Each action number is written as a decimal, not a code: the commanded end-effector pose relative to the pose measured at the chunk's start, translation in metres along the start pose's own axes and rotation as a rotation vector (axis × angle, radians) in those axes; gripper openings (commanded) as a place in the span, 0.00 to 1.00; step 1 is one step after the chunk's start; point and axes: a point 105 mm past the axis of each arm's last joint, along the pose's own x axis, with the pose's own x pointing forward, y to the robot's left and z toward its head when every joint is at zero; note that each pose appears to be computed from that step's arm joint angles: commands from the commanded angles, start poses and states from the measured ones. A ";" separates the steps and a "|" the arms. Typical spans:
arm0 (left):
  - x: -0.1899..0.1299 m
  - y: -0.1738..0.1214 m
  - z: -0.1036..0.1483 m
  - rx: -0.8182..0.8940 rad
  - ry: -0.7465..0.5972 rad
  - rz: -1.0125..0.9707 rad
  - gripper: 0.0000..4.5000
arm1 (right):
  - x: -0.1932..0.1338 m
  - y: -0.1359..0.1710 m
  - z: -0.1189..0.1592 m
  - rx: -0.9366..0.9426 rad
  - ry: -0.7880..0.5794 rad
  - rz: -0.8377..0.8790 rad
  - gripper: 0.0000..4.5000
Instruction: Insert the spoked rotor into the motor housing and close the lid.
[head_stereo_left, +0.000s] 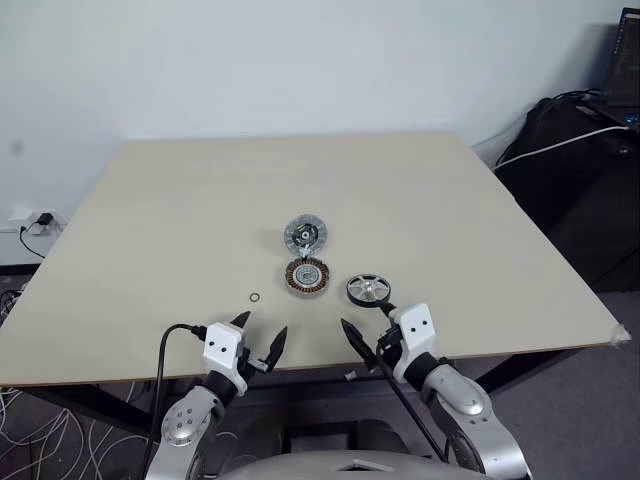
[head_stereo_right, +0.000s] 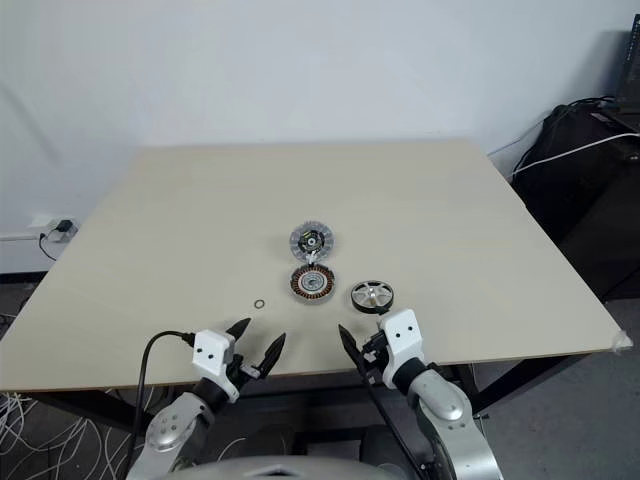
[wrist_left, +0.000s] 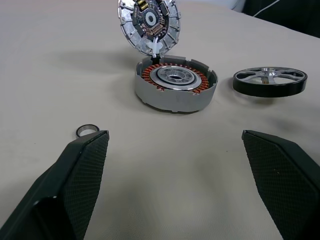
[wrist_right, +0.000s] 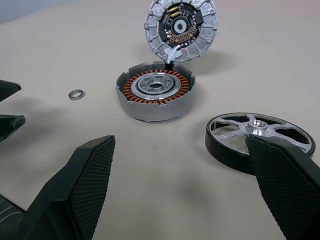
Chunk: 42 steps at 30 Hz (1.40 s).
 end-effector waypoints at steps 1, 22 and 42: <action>0.004 -0.002 0.016 0.024 -0.055 -0.009 1.00 | 0.002 -0.008 0.014 -0.031 -0.070 -0.018 1.00; 0.005 0.007 0.018 0.116 -0.055 0.037 1.00 | 0.002 -0.021 -0.014 -0.063 -0.060 -0.047 1.00; 0.030 0.056 0.007 0.039 0.171 0.038 1.00 | 0.009 -0.016 -0.006 -0.064 -0.086 -0.049 1.00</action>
